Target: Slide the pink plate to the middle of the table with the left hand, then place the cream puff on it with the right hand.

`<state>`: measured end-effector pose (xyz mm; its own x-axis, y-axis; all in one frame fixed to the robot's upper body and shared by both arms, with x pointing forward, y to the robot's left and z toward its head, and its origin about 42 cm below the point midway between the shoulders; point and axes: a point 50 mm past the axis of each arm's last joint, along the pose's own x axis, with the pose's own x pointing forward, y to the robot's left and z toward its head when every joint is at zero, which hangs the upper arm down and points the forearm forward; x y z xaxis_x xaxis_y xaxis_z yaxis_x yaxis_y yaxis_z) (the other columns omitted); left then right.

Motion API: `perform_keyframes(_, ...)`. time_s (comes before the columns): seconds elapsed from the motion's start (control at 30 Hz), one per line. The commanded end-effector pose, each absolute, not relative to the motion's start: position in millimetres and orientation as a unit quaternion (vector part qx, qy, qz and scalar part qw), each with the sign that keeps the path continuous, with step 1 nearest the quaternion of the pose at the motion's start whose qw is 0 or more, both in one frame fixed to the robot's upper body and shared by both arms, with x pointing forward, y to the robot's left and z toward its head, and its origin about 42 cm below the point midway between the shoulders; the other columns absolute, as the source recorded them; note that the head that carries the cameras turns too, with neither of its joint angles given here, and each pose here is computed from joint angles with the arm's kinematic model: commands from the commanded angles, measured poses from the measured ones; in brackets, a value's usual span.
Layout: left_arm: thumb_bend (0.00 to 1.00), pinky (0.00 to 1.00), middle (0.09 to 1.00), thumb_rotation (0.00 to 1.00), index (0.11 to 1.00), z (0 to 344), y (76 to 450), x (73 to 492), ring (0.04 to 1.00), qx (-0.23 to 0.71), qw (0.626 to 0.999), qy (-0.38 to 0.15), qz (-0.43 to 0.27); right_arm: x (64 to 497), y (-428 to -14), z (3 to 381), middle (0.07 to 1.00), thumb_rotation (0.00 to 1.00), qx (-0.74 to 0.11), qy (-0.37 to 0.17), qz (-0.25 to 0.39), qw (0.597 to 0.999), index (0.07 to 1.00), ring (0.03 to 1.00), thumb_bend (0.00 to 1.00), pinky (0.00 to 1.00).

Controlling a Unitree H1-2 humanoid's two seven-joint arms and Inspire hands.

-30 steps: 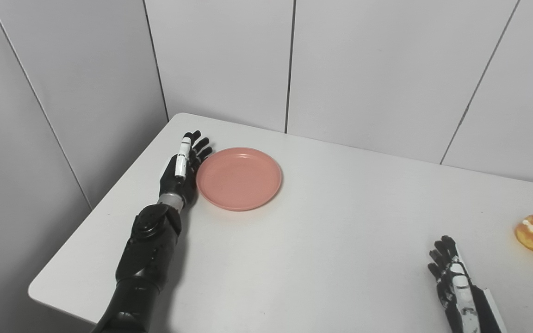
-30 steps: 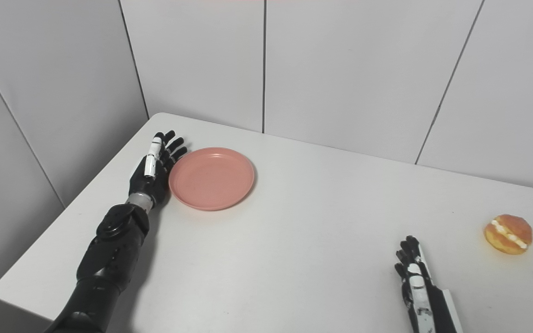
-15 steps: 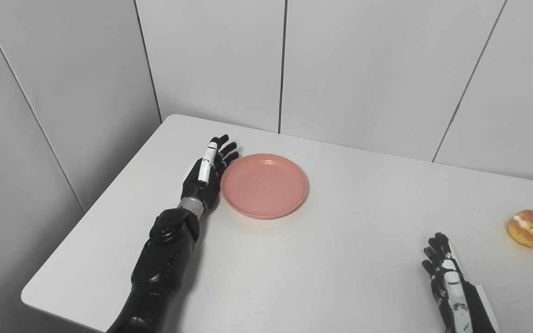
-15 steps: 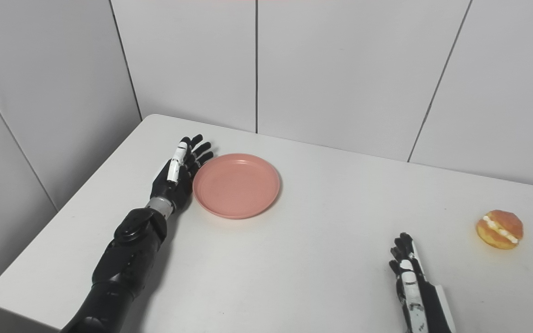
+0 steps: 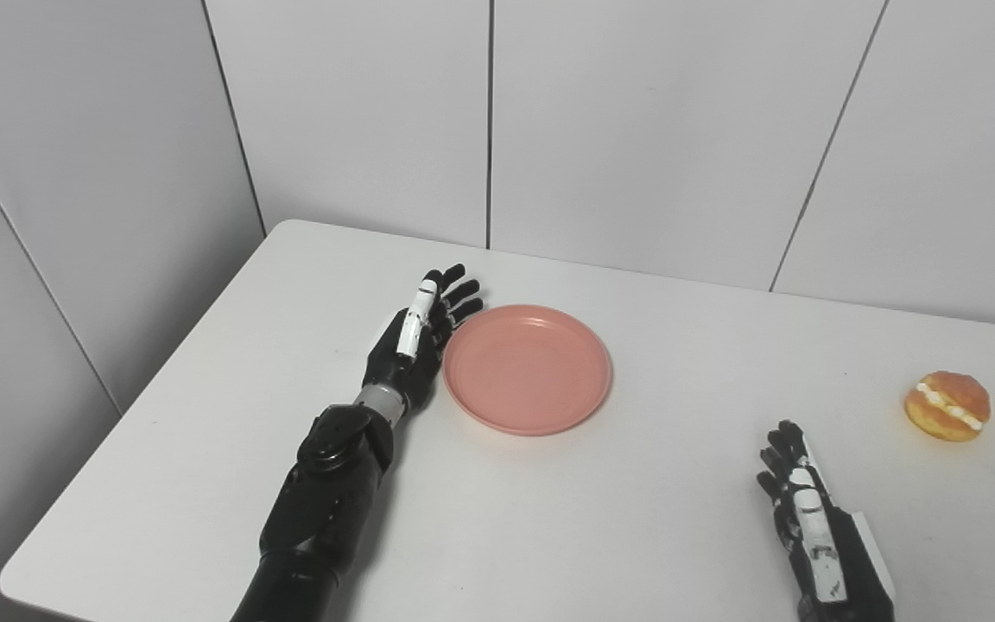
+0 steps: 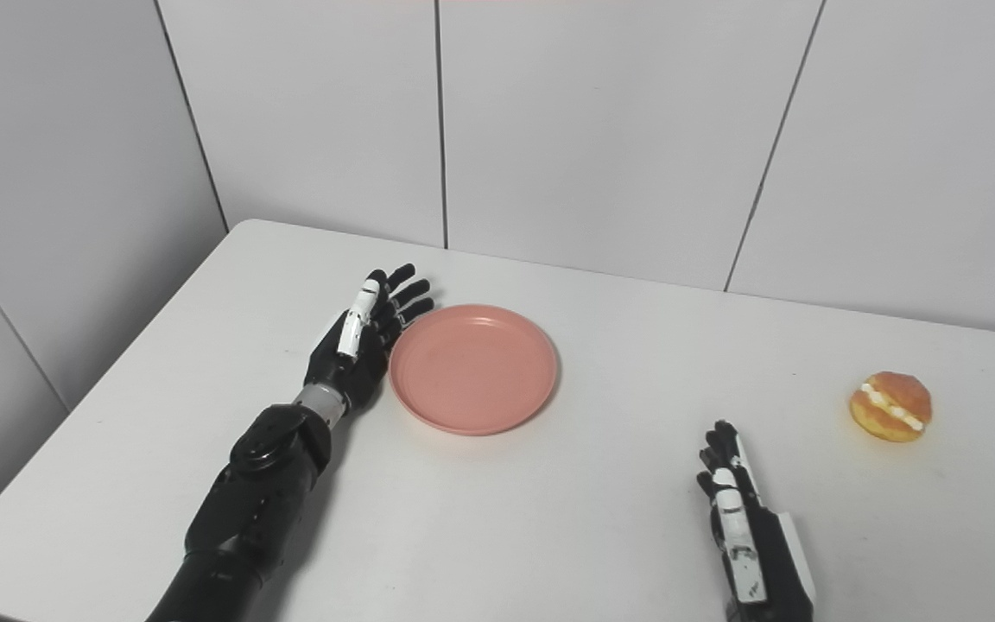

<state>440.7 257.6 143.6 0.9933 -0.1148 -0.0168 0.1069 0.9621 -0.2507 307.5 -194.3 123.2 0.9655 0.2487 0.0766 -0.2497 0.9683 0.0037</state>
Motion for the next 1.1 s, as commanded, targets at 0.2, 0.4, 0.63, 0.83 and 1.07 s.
perform_keyframes(0.2, 0.42, 0.89, 0.902, 1.00, 0.902, 123, 233, 420, 0.896, -0.134, 0.985, 0.073, -0.080, 309, -186, 130, 1.000, 1.00, 0.012, -0.029, 0.124, 0.992, 1.000, 1.000, 0.39, 1.00)
perform_keyframes(0.4, 0.42, 0.89, 0.905, 1.00, 0.907, 122, 216, 407, 0.897, -0.134, 0.983, 0.077, -0.100, 310, -185, 135, 1.000, 1.00, 0.019, -0.028, 0.116, 0.993, 1.000, 1.000, 0.41, 1.00)
perform_keyframes(0.63, 0.41, 0.90, 0.909, 1.00, 0.905, 125, 198, 392, 0.900, -0.141, 0.979, 0.081, -0.125, 312, -185, 140, 1.000, 1.00, 0.028, -0.032, 0.107, 0.993, 1.000, 1.000, 0.43, 1.00)
perform_keyframes(0.83, 0.41, 0.91, 0.913, 1.00, 0.910, 130, 187, 379, 0.907, -0.145, 0.975, 0.083, -0.148, 313, -183, 142, 1.000, 1.00, 0.035, -0.040, 0.101, 0.993, 1.000, 1.000, 0.41, 1.00)
perform_keyframes(1.07, 0.43, 0.90, 0.912, 1.00, 0.910, 131, 174, 365, 0.905, -0.143, 0.971, 0.085, -0.172, 314, -180, 143, 1.000, 1.00, 0.035, -0.042, 0.097, 0.994, 1.000, 1.000, 0.41, 1.00)
